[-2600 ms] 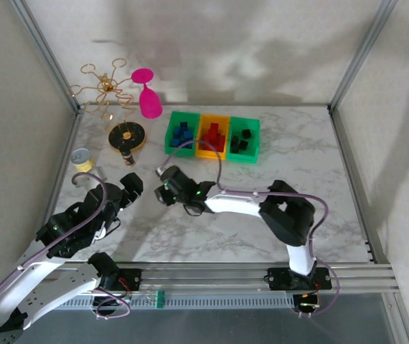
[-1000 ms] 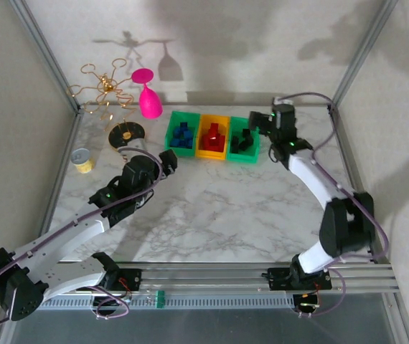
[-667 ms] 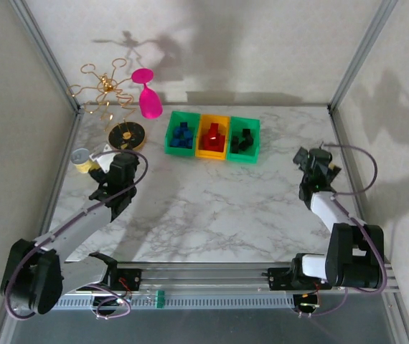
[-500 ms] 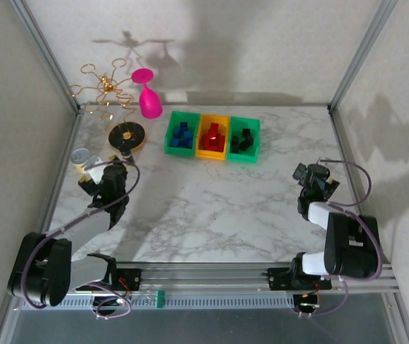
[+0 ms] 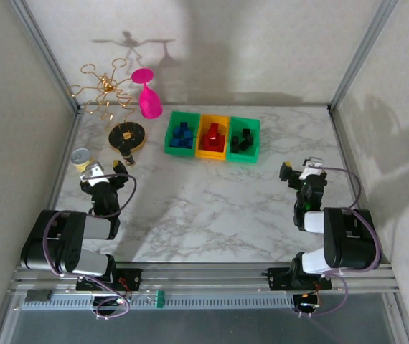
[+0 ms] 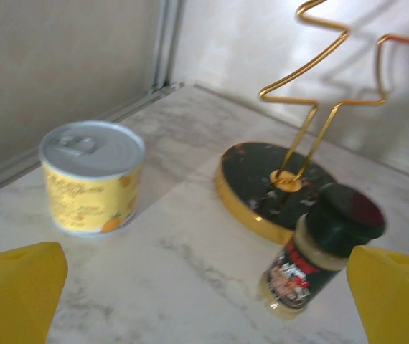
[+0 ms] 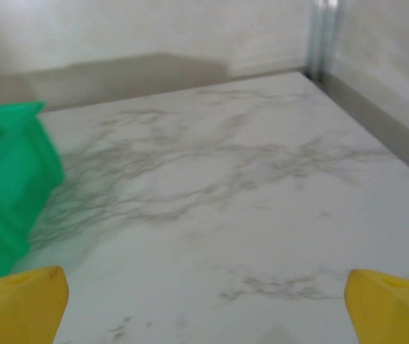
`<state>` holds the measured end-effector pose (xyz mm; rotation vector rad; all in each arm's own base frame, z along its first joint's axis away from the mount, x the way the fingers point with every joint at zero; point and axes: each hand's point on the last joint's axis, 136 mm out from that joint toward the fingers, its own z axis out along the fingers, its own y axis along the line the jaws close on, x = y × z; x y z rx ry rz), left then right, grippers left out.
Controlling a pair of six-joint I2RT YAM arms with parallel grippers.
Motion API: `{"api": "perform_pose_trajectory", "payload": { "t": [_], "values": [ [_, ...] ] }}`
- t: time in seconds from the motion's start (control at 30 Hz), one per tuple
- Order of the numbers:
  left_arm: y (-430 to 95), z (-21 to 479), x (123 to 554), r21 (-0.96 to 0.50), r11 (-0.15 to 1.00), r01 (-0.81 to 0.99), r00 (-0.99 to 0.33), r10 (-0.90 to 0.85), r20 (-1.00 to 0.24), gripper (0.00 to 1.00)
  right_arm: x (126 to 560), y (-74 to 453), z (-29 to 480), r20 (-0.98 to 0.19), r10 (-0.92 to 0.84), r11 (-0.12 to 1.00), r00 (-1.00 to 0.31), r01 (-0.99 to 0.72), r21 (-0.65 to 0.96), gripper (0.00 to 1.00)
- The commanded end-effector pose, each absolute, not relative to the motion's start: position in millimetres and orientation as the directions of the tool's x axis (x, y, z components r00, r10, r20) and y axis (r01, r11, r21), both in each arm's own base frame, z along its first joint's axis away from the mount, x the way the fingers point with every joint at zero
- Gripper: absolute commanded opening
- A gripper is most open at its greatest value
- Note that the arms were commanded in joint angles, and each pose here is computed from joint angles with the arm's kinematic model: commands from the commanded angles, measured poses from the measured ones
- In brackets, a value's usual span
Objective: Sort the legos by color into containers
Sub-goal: Reset both arms
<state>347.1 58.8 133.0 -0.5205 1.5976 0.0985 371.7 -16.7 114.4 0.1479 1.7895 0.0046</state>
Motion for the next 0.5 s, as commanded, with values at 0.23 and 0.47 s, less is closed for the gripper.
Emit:
{"api": "perform_pose_trajectory", "payload": {
  "t": [0.23,0.47],
  "values": [
    [37.4,132.5,362.6,-0.165,0.926,-0.339,-0.024,-0.184,-0.983,1.0,374.8,-2.5,123.3,-0.991,0.046,0.999,-0.127,0.03,0.043,0.99],
    [37.2,132.9,362.3,-0.164,0.926,-0.339,-0.021,-0.182,-0.983,0.99,375.2,-1.8,123.5,-0.991,0.045,0.999,-0.127,0.028,0.042,0.99]
  ]
}}
